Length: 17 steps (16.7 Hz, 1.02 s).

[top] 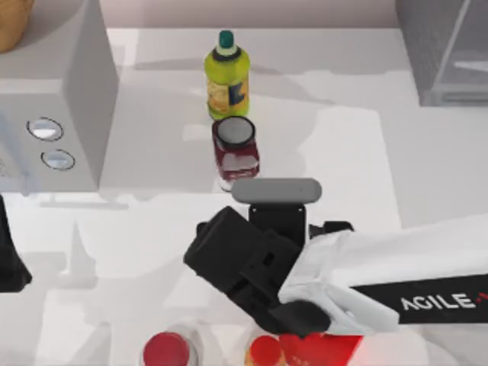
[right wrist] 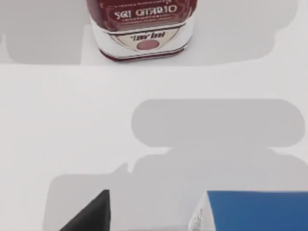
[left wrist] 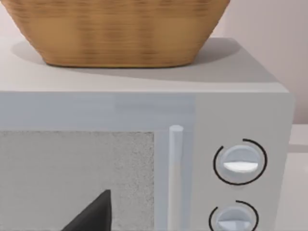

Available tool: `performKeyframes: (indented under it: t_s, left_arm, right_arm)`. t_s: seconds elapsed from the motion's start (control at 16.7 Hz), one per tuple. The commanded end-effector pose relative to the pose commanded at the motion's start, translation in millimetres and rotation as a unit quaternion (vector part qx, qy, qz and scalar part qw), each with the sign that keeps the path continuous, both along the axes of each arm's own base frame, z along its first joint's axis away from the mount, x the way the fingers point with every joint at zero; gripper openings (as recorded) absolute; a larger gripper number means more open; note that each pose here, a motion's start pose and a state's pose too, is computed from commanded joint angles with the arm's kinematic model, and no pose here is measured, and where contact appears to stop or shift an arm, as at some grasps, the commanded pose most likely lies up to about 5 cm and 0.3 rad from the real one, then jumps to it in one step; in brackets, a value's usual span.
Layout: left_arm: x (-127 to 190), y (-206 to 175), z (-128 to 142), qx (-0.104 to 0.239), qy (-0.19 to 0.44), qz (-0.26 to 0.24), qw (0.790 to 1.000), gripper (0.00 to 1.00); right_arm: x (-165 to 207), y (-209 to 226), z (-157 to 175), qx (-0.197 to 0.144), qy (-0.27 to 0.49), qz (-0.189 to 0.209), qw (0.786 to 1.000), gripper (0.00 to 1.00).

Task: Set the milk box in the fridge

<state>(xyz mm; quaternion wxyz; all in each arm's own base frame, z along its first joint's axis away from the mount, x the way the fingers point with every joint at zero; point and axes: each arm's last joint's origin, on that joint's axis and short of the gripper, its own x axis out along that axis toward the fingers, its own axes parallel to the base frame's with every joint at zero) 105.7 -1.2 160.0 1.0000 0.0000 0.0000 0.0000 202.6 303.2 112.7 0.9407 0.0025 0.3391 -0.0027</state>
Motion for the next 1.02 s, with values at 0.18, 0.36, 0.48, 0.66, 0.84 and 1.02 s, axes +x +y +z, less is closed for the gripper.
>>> performKeyframes:
  t_s: [0.18, 0.36, 0.48, 0.66, 0.84, 1.02]
  left_arm:
    - [0.0, 0.0, 0.0, 0.0, 0.0, 0.0, 1.0, 1.0]
    - [0.0, 0.0, 0.0, 0.0, 0.0, 0.0, 1.0, 1.0]
    - [0.0, 0.0, 0.0, 0.0, 0.0, 0.0, 1.0, 1.0]
    - [0.0, 0.0, 0.0, 0.0, 0.0, 0.0, 1.0, 1.0]
    - [0.0, 0.0, 0.0, 0.0, 0.0, 0.0, 1.0, 1.0]
    - [0.0, 0.0, 0.0, 0.0, 0.0, 0.0, 1.0, 1.0]
  right_arm:
    - [11.8, -1.9, -19.0, 0.0, 0.001, -0.003, 1.0, 1.0]
    - [9.2, -3.3, -33.9, -0.001, 0.004, -0.002, 1.0, 1.0]
    - [9.2, -3.3, -33.9, -0.001, 0.004, -0.002, 1.0, 1.0]
    - [9.2, -3.3, -33.9, -0.001, 0.004, -0.002, 1.0, 0.85]
    - [9.2, -3.3, -33.9, -0.001, 0.004, -0.002, 1.0, 0.62]
    - [9.2, -3.3, -33.9, -0.001, 0.004, -0.002, 1.0, 0.4]
